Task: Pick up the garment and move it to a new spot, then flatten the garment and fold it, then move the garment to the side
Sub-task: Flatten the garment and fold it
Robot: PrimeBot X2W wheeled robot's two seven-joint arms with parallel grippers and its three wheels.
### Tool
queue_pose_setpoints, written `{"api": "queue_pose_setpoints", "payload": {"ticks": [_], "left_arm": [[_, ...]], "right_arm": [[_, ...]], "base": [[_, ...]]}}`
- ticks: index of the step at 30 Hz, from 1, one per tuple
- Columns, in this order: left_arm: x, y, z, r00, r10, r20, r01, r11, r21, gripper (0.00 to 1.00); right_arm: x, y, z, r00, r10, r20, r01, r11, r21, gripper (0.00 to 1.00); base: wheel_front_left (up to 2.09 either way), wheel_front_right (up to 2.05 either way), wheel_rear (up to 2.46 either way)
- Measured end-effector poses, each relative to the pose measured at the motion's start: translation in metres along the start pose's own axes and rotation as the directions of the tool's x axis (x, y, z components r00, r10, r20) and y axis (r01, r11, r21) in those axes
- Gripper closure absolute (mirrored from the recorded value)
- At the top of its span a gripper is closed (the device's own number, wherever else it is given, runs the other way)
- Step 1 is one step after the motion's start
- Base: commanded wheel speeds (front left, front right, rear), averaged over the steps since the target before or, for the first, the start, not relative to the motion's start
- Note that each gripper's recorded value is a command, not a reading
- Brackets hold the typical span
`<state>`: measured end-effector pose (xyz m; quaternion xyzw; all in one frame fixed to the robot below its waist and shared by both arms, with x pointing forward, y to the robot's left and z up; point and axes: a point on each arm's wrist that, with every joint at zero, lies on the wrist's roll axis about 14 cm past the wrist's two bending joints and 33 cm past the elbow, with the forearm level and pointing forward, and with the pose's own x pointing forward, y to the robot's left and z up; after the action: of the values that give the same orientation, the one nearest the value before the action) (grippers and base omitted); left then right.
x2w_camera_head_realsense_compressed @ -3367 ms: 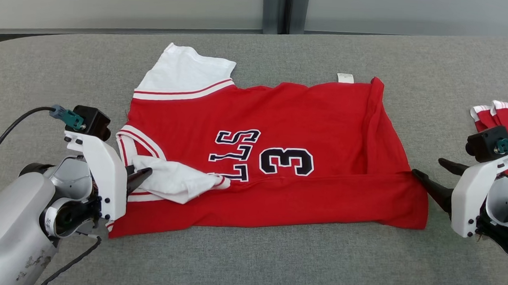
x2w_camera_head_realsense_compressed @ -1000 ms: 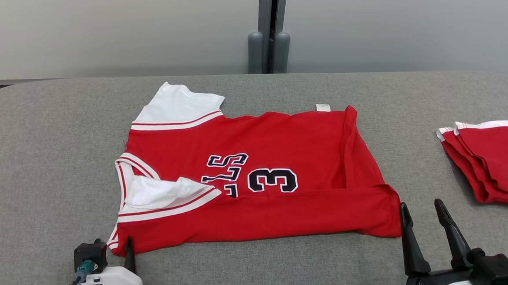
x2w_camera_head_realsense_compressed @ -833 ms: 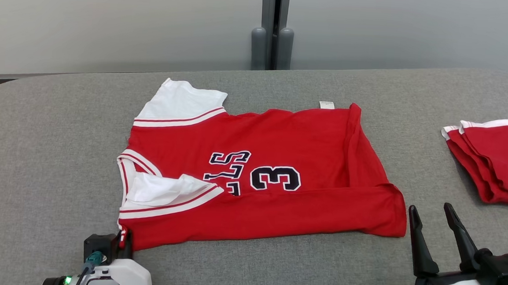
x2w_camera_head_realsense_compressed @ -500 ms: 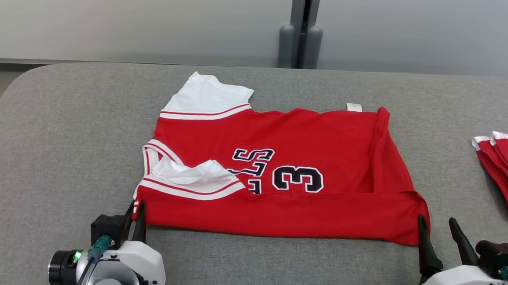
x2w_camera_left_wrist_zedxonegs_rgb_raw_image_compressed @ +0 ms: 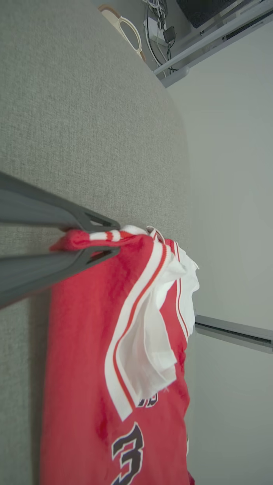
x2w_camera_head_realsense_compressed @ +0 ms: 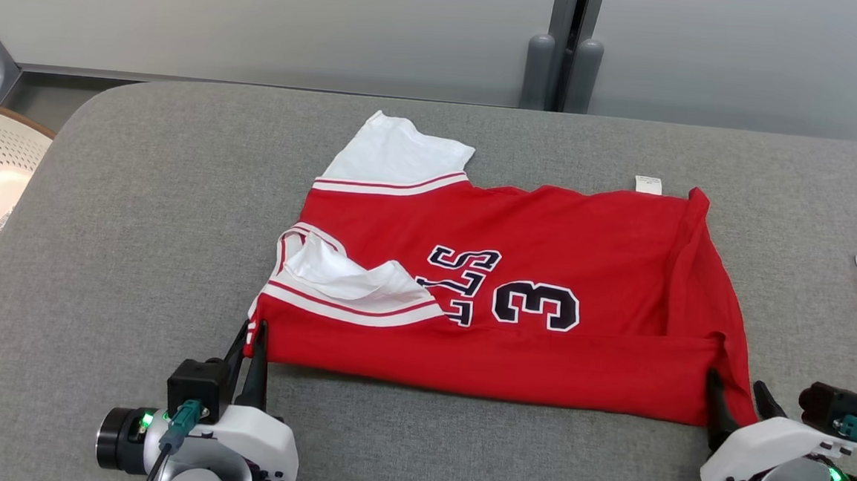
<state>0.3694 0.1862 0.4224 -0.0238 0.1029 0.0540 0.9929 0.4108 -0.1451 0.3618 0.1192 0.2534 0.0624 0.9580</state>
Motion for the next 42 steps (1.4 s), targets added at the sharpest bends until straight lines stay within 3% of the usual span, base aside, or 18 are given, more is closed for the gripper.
{"api": "queue_pose_setpoints", "payload": {"ticks": [2,3,4,13,23,33,42], "left_arm": [[0.0,0.001,0.002,1.0,0.004,0.006,-0.004,1.0,-0.001,1.0],[0.0,0.001,0.003,1.0,0.006,0.01,-0.006,1.0,-0.001,1.0],[0.0,0.002,0.004,1.0,0.008,0.013,-0.008,1.0,-0.002,1.0],[-0.005,0.007,0.006,0.999,0.034,0.024,-0.034,0.999,-0.002,1.0],[-0.013,-0.003,0.008,0.999,-0.008,0.034,0.008,1.0,-0.007,1.0],[-0.039,-0.016,-0.024,0.995,-0.086,-0.046,0.086,0.996,0.012,1.0],[-0.062,0.006,-0.045,0.995,-0.033,-0.095,0.03,0.999,-0.033,1.0]], "right_arm": [[0.002,0.004,-0.001,1.0,0.008,-0.01,-0.008,1.0,0.005,0.0],[0.003,0.01,-0.002,1.0,0.024,-0.02,-0.024,1.0,0.005,0.59],[0.004,0.016,-0.003,0.999,0.04,-0.025,-0.04,0.999,0.013,1.0],[-0.003,0.033,0.009,0.993,0.11,0.046,-0.109,0.994,-0.019,1.0],[-0.029,0.003,0.04,0.98,0.106,0.168,-0.054,0.956,-0.29,1.0],[-0.053,-0.007,-0.006,0.997,0.018,0.07,-0.011,0.995,-0.102,1.0],[-0.067,-0.022,-0.019,1.0,-0.008,0.017,0.009,0.999,-0.036,1.0]], "base": [[0.0,0.0,0.0],[0.0,0.0,0.0],[0.0,0.0,0.0],[0.0,0.0,0.0],[0.0,0.0,0.0],[0.0,0.0,0.0],[0.0,0.0,0.0]]}}
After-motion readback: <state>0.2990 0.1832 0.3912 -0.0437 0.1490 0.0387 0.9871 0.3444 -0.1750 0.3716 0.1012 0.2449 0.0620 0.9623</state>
